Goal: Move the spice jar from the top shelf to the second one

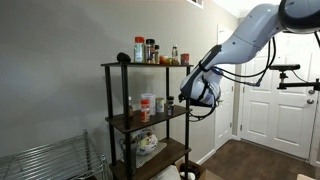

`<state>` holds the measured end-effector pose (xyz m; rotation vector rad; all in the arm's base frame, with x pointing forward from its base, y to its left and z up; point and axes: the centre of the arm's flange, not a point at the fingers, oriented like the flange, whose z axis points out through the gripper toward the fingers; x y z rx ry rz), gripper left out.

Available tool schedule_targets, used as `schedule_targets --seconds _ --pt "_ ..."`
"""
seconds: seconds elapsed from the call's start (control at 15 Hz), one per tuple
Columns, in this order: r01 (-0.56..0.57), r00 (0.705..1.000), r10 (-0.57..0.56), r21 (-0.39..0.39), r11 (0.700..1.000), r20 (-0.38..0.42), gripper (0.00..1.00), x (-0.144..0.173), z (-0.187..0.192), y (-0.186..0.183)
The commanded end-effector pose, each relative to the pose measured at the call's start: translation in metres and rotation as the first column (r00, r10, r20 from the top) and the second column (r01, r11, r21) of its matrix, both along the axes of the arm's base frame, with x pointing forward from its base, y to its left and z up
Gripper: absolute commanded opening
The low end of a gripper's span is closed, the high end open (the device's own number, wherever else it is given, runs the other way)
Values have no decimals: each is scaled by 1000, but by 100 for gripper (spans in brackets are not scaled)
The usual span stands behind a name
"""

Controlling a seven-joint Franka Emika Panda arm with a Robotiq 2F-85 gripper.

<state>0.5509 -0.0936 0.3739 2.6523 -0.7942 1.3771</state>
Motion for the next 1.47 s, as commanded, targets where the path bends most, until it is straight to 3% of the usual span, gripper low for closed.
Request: schedule_targets --seconds 0.0,0.4,0.67,0.73,1.4 --pt "7 998 -11 -73 997 -57 100 -51 10 0" --pt "10 997 -18 -103 995 -73 100 -74 3 0" --pt "26 997 -33 -87 996 -72 100 -71 2 6" --pt "21 997 -27 -76 997 -72 100 -46 -5 -16" --pt "26 997 -31 -71 997 -69 100 -47 -5 -13"
